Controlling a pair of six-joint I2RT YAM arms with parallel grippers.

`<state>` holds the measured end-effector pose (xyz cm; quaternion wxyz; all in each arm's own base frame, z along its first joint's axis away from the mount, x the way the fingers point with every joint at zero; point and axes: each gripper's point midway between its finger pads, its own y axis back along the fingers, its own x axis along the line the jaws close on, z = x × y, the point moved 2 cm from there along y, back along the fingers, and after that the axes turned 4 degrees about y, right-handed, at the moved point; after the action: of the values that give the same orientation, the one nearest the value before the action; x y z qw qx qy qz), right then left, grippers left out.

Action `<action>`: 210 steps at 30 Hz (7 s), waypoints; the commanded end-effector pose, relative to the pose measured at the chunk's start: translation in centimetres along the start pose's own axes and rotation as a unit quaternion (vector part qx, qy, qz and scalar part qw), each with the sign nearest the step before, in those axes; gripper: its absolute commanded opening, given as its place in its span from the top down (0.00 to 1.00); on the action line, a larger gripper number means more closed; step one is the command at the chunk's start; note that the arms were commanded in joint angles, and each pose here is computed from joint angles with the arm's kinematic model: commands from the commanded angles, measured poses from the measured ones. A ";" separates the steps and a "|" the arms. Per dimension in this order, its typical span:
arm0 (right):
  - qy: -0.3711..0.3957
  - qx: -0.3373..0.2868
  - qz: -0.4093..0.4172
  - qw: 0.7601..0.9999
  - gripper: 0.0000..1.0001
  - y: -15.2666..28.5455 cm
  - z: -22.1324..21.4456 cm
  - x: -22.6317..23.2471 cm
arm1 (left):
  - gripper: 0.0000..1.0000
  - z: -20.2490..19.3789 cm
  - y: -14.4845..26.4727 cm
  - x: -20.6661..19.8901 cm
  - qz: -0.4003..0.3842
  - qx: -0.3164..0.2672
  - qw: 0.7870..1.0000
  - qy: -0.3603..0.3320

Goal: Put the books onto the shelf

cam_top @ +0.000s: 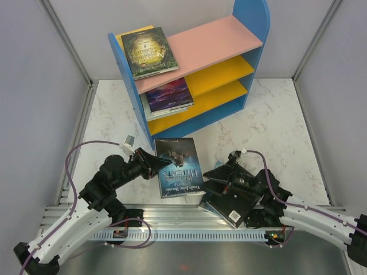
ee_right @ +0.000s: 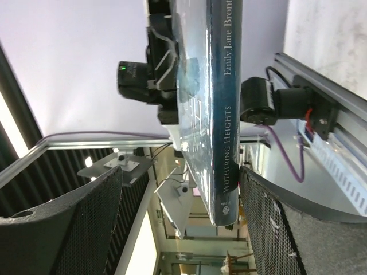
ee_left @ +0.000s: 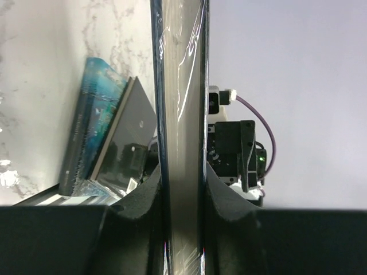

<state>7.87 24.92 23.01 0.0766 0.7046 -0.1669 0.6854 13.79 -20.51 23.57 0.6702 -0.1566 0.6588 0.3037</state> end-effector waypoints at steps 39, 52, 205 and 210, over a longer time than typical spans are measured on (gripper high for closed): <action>-0.030 -0.132 0.061 0.989 0.61 -4.7 2.6 4.9 | 0.98 1.3 1.3 2.0 0.046 -0.063 0.996 0.050; -0.012 -0.124 0.071 0.990 0.85 -6.1 2.5 6.0 | 0.98 0.6 1.6 1.9 0.040 -0.041 0.998 0.039; 0.755 -0.060 -0.588 0.284 1.00 -1.7 0.3 14.2 | 0.35 -2.1 7.5 1.0 0.171 0.086 0.971 -0.144; 0.766 -0.031 -0.601 0.226 1.00 -0.1 1.5 11.6 | 0.35 -2.2 7.4 1.6 0.174 0.090 0.971 -0.139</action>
<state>10.05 30.18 36.40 0.5381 -0.4061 0.2989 0.6754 7.66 -15.69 22.42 0.6797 0.0663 0.6152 0.3940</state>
